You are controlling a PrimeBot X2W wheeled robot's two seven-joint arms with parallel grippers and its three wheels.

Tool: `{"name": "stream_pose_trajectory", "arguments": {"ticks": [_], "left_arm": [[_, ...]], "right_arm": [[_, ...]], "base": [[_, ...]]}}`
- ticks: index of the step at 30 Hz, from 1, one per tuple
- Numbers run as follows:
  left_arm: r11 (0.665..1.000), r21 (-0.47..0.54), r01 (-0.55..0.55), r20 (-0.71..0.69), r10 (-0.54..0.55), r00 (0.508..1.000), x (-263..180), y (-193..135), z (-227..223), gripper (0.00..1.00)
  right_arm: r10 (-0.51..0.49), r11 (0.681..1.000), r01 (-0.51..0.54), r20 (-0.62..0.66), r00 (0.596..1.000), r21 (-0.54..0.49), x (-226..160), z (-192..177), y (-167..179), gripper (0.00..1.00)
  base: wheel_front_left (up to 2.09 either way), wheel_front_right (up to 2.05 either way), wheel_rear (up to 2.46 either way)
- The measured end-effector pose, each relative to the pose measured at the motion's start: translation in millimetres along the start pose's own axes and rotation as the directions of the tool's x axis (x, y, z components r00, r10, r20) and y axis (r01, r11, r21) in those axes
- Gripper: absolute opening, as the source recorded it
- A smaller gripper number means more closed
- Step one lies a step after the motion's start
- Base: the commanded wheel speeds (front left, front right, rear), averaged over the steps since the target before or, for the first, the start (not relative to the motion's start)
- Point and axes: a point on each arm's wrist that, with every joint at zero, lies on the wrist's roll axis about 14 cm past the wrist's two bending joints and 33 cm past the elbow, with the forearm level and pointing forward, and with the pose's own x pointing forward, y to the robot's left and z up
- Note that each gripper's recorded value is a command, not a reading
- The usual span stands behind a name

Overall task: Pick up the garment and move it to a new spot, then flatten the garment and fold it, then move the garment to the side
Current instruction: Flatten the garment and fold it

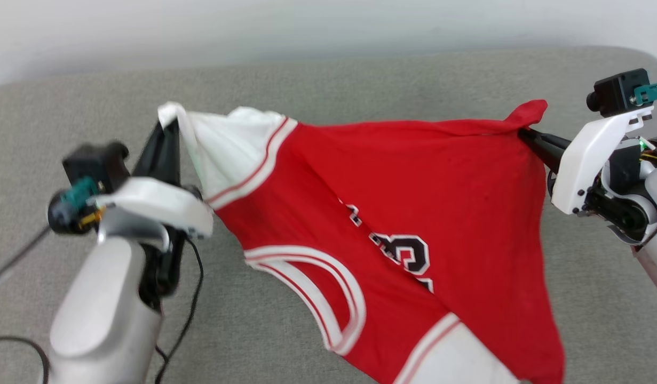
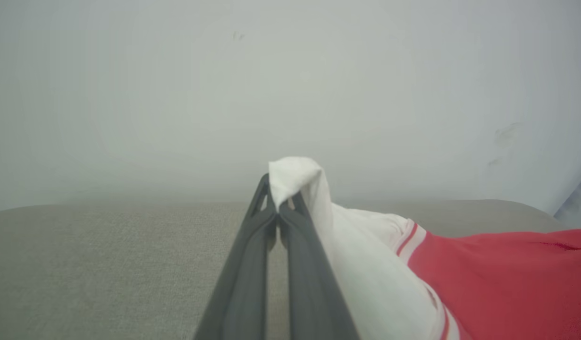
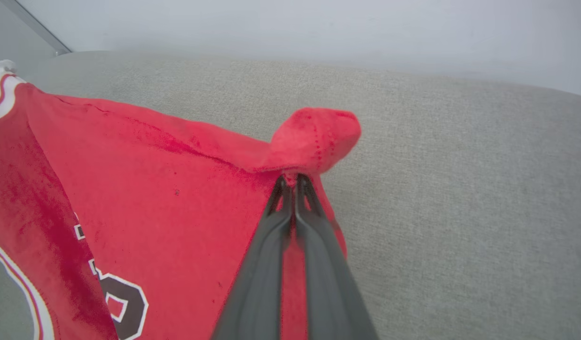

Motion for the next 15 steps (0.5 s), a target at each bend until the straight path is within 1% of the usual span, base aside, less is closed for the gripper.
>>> {"name": "stream_pose_trajectory", "arguments": {"ticks": [4,8,12,15], "left_arm": [[1.000,0.013,0.027,0.006,-0.028,1.000,27,-9,26,0.00],[0.998,0.033,0.049,-0.001,-0.049,0.999,55,-19,47,0.00],[0.998,0.062,0.030,0.024,-0.032,0.999,87,-15,72,0.00],[0.997,0.081,0.009,0.071,-0.015,0.997,111,-11,98,0.00]], "right_arm": [[-0.047,0.999,0.047,0.041,0.998,-0.006,-13,14,-7,0.00],[-0.076,0.997,0.078,0.101,0.992,-0.014,-19,41,-11,0.00],[-0.094,0.994,0.102,0.175,0.980,-0.038,-12,76,-14,0.00],[-0.093,0.993,0.109,0.244,0.965,-0.055,-5,108,-14,0.00]], "base": [[0.00,0.00,0.00],[0.00,0.00,0.00],[0.00,0.00,0.00],[0.00,0.00,0.00]]}}
